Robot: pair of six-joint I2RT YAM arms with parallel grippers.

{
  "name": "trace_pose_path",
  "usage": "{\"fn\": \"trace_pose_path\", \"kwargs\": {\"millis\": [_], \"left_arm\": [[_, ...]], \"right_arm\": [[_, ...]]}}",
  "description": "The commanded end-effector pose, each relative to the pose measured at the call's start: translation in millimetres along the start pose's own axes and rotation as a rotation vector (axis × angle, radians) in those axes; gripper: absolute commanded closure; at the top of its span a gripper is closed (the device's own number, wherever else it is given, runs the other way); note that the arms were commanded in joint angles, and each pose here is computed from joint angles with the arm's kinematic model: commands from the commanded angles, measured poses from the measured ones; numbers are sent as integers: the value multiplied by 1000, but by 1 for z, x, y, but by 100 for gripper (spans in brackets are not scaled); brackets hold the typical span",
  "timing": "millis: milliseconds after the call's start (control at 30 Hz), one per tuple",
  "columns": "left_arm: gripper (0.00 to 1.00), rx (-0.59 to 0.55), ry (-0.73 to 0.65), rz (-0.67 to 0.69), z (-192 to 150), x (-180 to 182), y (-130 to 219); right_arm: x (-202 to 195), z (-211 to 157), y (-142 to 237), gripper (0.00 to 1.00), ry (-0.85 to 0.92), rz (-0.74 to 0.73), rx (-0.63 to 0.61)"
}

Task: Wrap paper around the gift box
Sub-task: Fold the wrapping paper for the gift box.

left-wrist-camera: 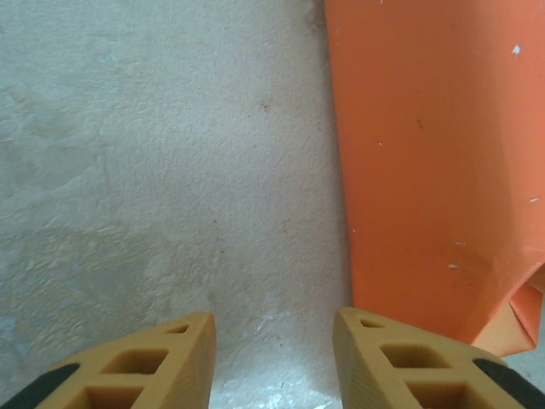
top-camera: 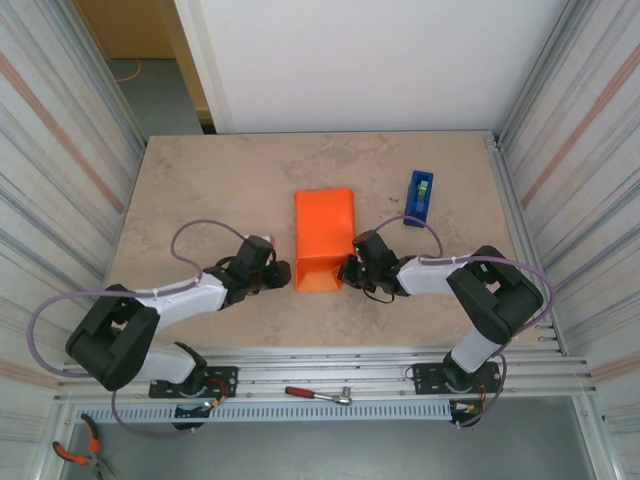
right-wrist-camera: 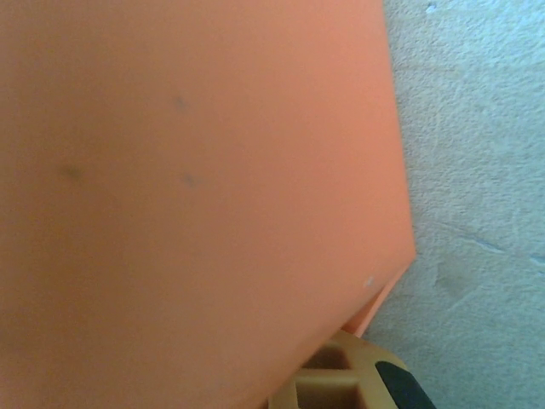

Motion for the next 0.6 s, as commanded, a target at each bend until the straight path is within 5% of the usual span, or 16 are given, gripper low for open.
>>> {"fn": "trace_pose_path", "kwargs": {"millis": [0,567], "left_arm": [[61,21,-24,-27,3,-10,-2],[66,84,-101,-74,-13,-33,-19]], "right_arm": [[-7,-9,-3,100,-18,-25,33],[-10,-15,-4,100,-24,-40,46]]}}
Point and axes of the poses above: each hand's point on the last joint's axis, 136 mm out from that joint toward the fingers, its own y axis back along the fingers, its own x axis along the line the jaws close on, z = x × y, the point moved 9 cm from there along y, back along the fingers, and after that the axes turned 9 degrees about y, right-handed, at the moved point
